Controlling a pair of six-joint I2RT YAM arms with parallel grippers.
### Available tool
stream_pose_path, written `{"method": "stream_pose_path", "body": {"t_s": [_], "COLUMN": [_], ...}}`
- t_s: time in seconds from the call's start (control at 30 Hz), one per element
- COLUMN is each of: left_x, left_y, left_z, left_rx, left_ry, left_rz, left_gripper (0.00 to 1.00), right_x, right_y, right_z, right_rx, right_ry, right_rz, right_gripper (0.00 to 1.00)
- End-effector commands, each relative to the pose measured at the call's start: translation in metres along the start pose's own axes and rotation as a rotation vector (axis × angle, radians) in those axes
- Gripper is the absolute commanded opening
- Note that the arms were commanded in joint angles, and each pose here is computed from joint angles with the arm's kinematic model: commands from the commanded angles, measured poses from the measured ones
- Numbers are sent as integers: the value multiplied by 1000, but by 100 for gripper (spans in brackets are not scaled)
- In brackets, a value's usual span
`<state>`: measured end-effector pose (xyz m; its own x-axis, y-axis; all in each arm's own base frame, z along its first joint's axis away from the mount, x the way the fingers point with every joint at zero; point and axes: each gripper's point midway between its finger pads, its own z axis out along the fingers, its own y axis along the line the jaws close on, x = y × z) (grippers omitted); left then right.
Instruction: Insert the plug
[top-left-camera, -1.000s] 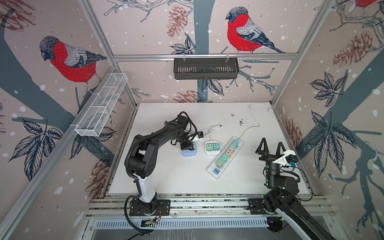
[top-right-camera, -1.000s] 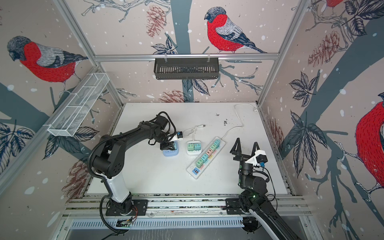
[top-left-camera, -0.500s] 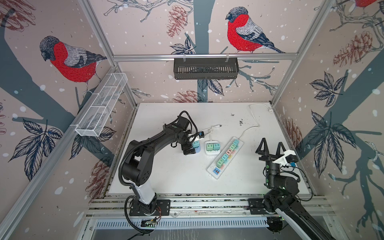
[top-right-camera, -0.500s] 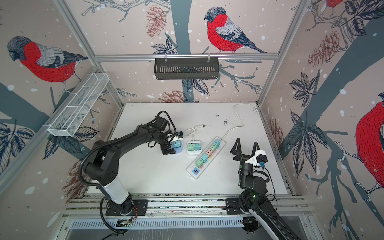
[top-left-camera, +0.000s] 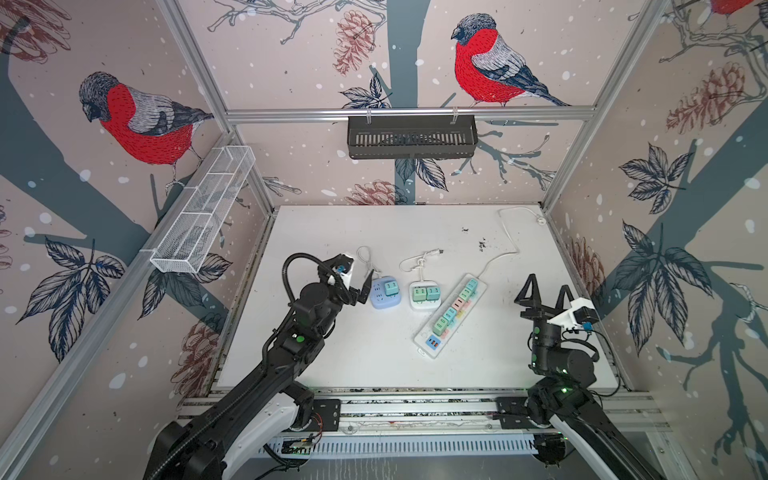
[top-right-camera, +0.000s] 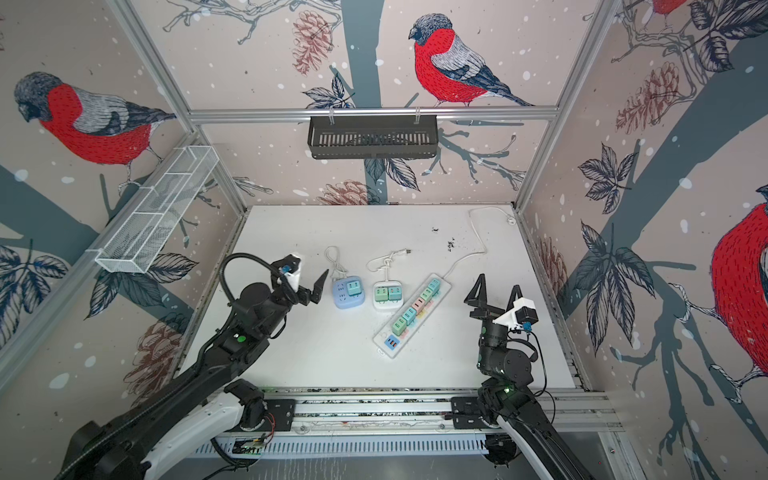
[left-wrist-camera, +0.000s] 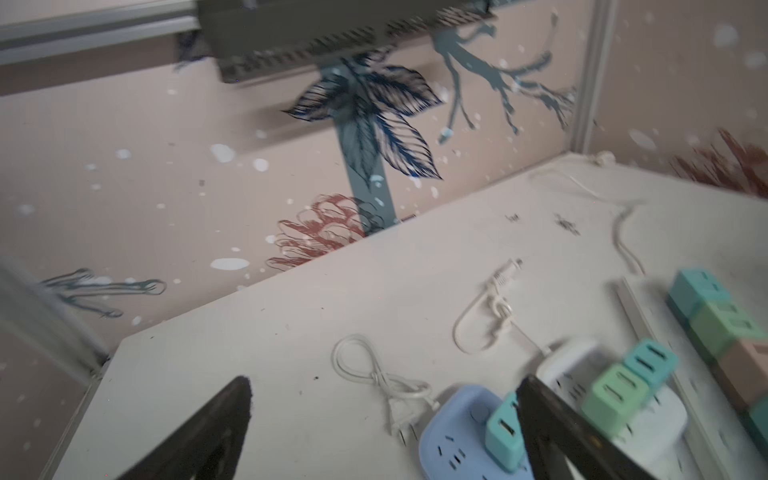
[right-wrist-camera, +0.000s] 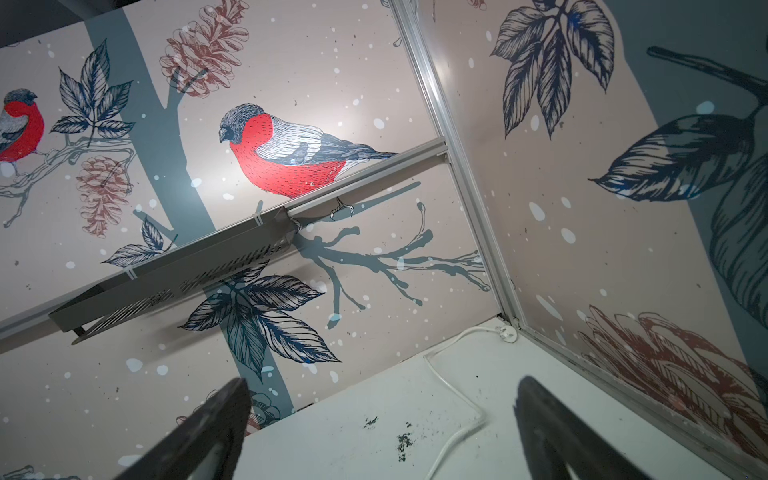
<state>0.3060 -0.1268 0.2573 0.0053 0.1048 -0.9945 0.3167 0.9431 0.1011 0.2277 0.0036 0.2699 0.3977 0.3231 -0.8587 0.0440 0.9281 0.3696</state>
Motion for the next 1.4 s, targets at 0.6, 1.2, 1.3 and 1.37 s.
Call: {"method": "stream_pose_path", "body": {"t_s": [0.6, 1.2, 1.3, 1.37], "left_x": [86, 102, 104, 103], "left_y": [114, 122, 118, 112], "left_z": [-15, -36, -35, -31], "left_rx": [-640, -707, -685, -655], "left_ry": [-10, -82, -77, -73], "left_rz": [-78, 29, 39, 58], "left_gripper": [96, 93, 92, 93], "right_x": [67, 118, 122, 137], "right_y": [-50, -85, -77, -72], "right_z": [35, 52, 52, 60], "right_rx": [182, 185, 151, 103], "right_ry": [191, 251, 254, 329], "right_rz": [-268, -333, -353, -366], "right_gripper": [100, 99, 99, 99]}}
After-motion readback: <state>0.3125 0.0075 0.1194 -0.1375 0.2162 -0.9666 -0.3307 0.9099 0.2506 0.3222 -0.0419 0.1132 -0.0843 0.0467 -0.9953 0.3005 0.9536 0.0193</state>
